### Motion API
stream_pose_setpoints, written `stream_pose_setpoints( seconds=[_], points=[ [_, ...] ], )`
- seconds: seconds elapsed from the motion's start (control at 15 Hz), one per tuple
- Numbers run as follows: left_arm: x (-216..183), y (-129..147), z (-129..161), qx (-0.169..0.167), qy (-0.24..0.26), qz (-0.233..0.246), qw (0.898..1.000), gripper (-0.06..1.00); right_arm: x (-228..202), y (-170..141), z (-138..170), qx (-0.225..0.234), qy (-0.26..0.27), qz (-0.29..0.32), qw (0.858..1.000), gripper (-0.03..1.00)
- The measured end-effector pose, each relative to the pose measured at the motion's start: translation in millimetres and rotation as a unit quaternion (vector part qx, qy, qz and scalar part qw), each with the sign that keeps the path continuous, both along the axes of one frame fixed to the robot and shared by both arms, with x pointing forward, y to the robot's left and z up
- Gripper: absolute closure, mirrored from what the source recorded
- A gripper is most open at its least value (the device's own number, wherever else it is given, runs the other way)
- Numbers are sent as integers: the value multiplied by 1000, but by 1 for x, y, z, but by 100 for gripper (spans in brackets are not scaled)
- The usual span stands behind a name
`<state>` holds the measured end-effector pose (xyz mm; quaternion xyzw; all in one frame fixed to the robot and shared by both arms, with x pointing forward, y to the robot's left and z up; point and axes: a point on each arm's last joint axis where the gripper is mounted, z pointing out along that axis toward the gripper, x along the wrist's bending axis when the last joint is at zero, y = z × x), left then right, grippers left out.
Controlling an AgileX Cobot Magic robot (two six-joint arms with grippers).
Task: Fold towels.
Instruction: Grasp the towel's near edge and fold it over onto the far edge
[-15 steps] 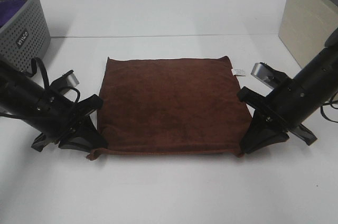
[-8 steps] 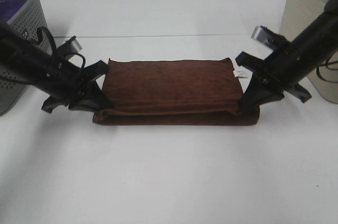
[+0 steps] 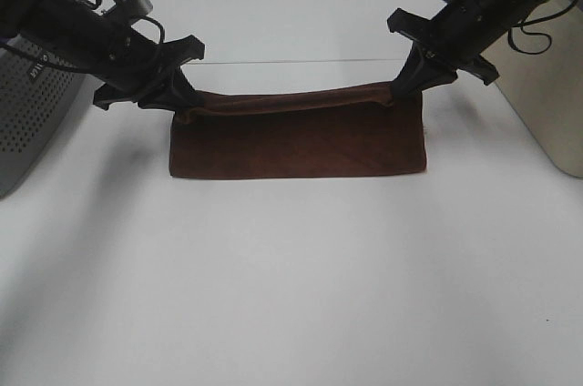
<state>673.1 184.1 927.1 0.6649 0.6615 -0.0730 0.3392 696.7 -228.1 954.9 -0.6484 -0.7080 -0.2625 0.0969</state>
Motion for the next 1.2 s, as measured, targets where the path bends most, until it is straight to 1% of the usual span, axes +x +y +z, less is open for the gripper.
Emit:
stream_pose_setpoints(
  seconds=[0.13,0.27,0.53,0.6,0.67,0.73,0.8,0.87,0.93,1.0,1.07,1.13,1.2],
  points=[
    [23,-3,-6,2,-22,4,1000,92,20,0,-13,-5,-13,0,1000,95],
    [35,-4,-11,4,-35,9,999,92,29,0,-28,-11,-15,-4,1000,95],
    [44,-5,-37,7,-23,17,1000,92,39,-2,-51,-19,-27,-25,999,94],
    [44,-5,-42,9,-20,19,1000,91,39,-2,-52,-18,-28,-27,999,93],
    [45,-7,-46,11,-21,21,999,88,40,-3,-53,-21,-31,-28,999,88],
    [45,-7,-46,13,-25,24,999,82,41,-3,-56,-26,-35,-31,999,79],
    [46,-8,-46,16,-30,27,999,72,41,-5,-58,-27,-33,-32,999,67],
    [47,-10,-46,19,-39,30,999,58,41,-5,-58,-26,-33,-32,999,50],
    [47,-16,-45,22,-45,28,998,44,41,-5,-58,-26,-33,-32,999,35],
    [45,-23,-45,23,-48,23,998,29,41,-5,-58,-26,-32,-32,999,27],
    [44,-28,-45,23,-52,21,998,18,41,-5,-58,-26,-32,-32,999,23],
    [43,-31,-45,23,-52,18,998,10,41,-5,-58,-26,-31,-31,999,21],
    [43,-31,-45,23,-51,15,998,6,40,-5,-58,-25,-28,-29,999,20]
  ],
)
